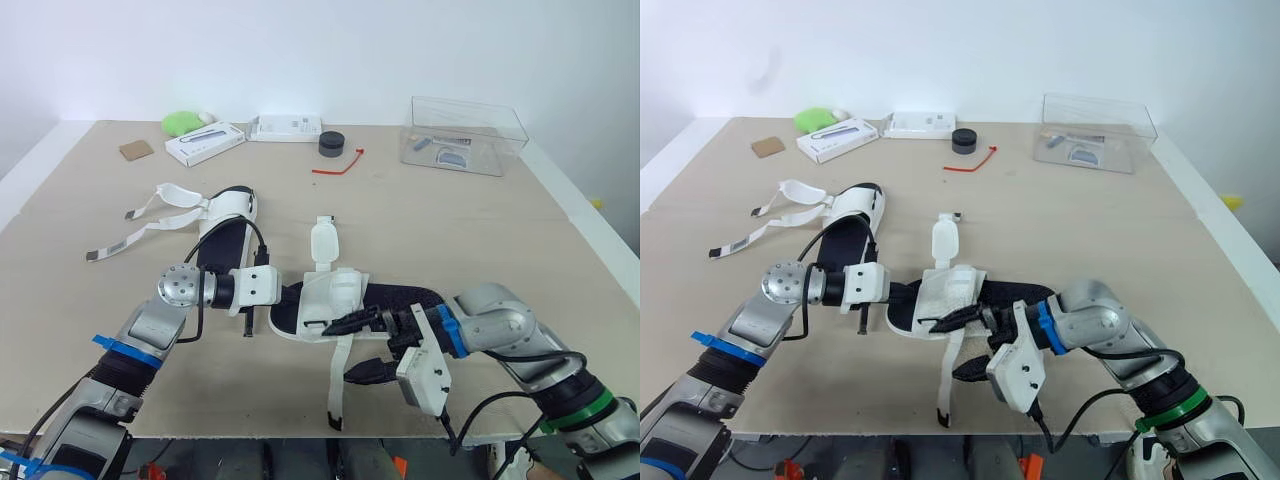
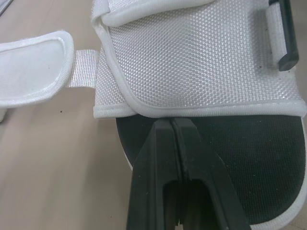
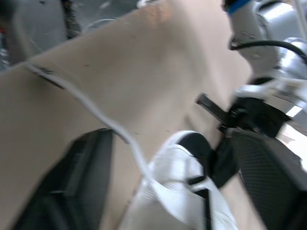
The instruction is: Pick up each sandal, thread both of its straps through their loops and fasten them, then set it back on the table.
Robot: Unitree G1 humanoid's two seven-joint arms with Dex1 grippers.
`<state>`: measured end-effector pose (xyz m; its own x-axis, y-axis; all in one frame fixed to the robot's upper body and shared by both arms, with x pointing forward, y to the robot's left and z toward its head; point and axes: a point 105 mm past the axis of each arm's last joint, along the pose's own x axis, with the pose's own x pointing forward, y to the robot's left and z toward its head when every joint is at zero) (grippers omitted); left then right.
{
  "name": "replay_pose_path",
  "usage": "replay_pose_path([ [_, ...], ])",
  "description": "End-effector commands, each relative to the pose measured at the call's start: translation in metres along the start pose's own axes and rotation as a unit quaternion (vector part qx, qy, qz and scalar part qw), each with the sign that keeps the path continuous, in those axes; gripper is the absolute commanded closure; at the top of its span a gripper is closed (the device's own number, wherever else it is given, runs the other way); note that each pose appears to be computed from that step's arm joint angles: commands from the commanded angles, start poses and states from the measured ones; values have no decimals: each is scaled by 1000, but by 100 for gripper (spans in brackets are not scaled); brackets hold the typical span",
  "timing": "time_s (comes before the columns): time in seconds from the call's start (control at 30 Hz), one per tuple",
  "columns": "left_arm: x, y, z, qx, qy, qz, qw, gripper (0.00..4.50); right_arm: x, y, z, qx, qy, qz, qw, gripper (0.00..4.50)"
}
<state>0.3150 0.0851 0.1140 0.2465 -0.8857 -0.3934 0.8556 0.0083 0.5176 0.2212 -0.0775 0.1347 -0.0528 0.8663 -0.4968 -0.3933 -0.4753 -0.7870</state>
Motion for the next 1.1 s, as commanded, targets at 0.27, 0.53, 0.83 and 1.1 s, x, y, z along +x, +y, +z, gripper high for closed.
replay_pose_path([
  [0.27, 0, -6, -6, -6, 14, -14, 1000, 450, 3, 12, 1, -58, -3, 51, 997, 272],
  [0.53, -3, -7, -8, -10, 18, -14, 1000, 450, 6, 15, -4, -55, 1, 52, 997, 272],
  [0.83, -1, -8, -7, -11, 16, -14, 1000, 450, 5, 10, -3, -9, -13, 18, 1000, 448],
  [1.1, -1, -7, -8, -12, 17, -15, 1000, 450, -3, -24, 0, 147, -55, -124, 980, 448],
])
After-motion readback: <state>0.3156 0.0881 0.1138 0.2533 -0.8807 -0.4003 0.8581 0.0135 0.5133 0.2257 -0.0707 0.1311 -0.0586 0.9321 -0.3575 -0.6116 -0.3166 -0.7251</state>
